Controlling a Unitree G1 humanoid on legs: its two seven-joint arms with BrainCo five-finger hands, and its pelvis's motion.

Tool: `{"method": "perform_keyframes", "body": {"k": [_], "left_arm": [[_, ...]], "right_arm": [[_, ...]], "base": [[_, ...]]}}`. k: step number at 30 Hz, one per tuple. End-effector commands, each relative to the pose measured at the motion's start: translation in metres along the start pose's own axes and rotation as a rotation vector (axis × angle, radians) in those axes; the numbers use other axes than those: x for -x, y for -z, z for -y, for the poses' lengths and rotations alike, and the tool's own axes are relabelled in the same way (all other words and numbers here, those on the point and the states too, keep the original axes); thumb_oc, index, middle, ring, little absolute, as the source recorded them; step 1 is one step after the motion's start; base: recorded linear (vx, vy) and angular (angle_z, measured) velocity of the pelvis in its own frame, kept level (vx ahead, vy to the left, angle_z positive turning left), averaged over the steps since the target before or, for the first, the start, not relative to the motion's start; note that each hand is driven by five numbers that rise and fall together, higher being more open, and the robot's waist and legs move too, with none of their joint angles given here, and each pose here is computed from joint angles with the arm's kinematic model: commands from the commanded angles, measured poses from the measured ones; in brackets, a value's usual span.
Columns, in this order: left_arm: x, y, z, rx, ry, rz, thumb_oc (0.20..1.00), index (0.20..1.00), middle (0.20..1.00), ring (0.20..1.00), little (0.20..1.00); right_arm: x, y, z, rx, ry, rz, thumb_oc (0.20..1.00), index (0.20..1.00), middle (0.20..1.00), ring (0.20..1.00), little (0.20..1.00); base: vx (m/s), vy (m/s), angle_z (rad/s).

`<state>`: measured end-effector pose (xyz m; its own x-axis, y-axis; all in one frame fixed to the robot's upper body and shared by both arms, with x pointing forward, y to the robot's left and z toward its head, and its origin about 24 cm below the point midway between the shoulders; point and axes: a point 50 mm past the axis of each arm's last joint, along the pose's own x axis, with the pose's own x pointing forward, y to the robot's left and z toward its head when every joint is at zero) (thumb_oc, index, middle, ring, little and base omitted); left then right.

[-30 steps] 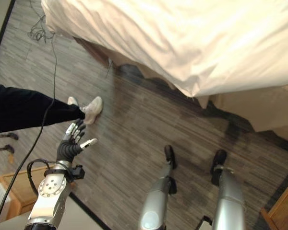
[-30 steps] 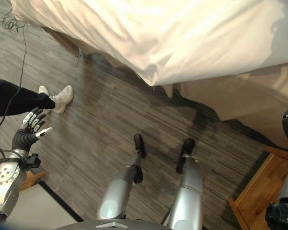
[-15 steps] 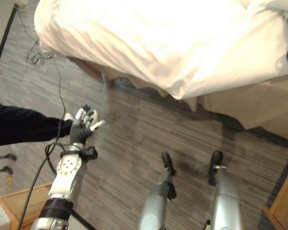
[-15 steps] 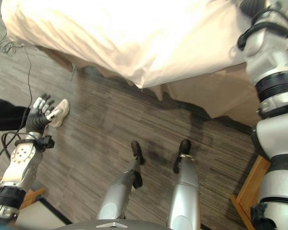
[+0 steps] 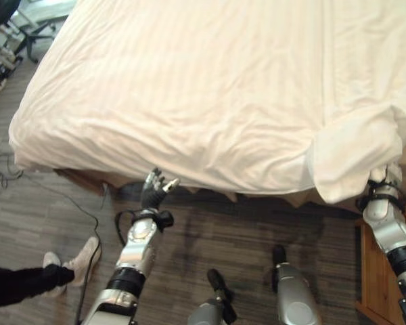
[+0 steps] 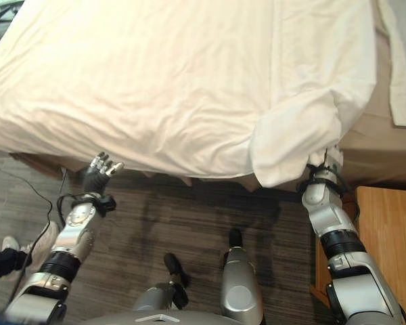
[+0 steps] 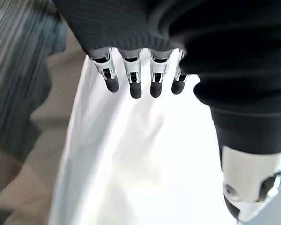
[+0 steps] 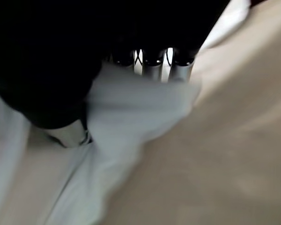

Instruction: Making the bed.

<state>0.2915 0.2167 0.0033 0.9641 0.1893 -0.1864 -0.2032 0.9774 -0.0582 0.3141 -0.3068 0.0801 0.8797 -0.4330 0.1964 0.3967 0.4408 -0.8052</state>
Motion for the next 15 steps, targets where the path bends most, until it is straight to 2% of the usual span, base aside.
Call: {"method": "perform_keyframes", "body": {"k": [1, 7, 9, 10, 13, 15], "left_arm": [[-0.008, -0.006, -0.003, -0.009, -0.043, 0.031, 1.000, 1.000, 1.000, 1.000, 1.000], [-0.003, 0.009, -0.001, 0.024, -0.044, -0.019, 1.000, 1.000, 1.000, 1.000, 1.000], [0.003, 0.019, -0.002, 0.042, -0.034, -0.052, 1.000, 1.000, 1.000, 1.000, 1.000], [0.003, 0.020, -0.002, 0.042, -0.034, -0.052, 1.000, 1.000, 1.000, 1.000, 1.000], [0.011, 0.026, -0.002, 0.035, -0.003, -0.070, 1.000, 1.000, 1.000, 1.000, 1.000], [0.012, 0.027, -0.002, 0.030, 0.000, -0.068, 1.000, 1.000, 1.000, 1.000, 1.000]], "right_arm": [[0.020, 0.048, -0.024, -0.062, -0.110, -0.278, 1.000, 1.000, 1.000, 1.000, 1.000], [0.047, 0.102, -0.028, 0.113, -0.206, -0.494, 1.000, 1.000, 1.000, 1.000, 1.000], [0.074, 0.141, -0.021, 0.252, -0.281, -0.658, 1.000, 1.000, 1.000, 1.000, 1.000], [0.074, 0.141, -0.021, 0.252, -0.281, -0.658, 1.000, 1.000, 1.000, 1.000, 1.000], [0.119, 0.180, -0.014, 0.331, -0.349, -0.861, 1.000, 1.000, 1.000, 1.000, 1.000], [0.125, 0.184, -0.013, 0.338, -0.354, -0.883, 1.000, 1.000, 1.000, 1.000, 1.000]], "base": [[-0.07, 0.104, -0.27], [-0.04, 0.051, -0.40], [-0.04, 0.024, -0.19], [0.00, 0.000, 0.00], [0.00, -0.011, 0.06], [0.00, -0.035, 0.07]]}}
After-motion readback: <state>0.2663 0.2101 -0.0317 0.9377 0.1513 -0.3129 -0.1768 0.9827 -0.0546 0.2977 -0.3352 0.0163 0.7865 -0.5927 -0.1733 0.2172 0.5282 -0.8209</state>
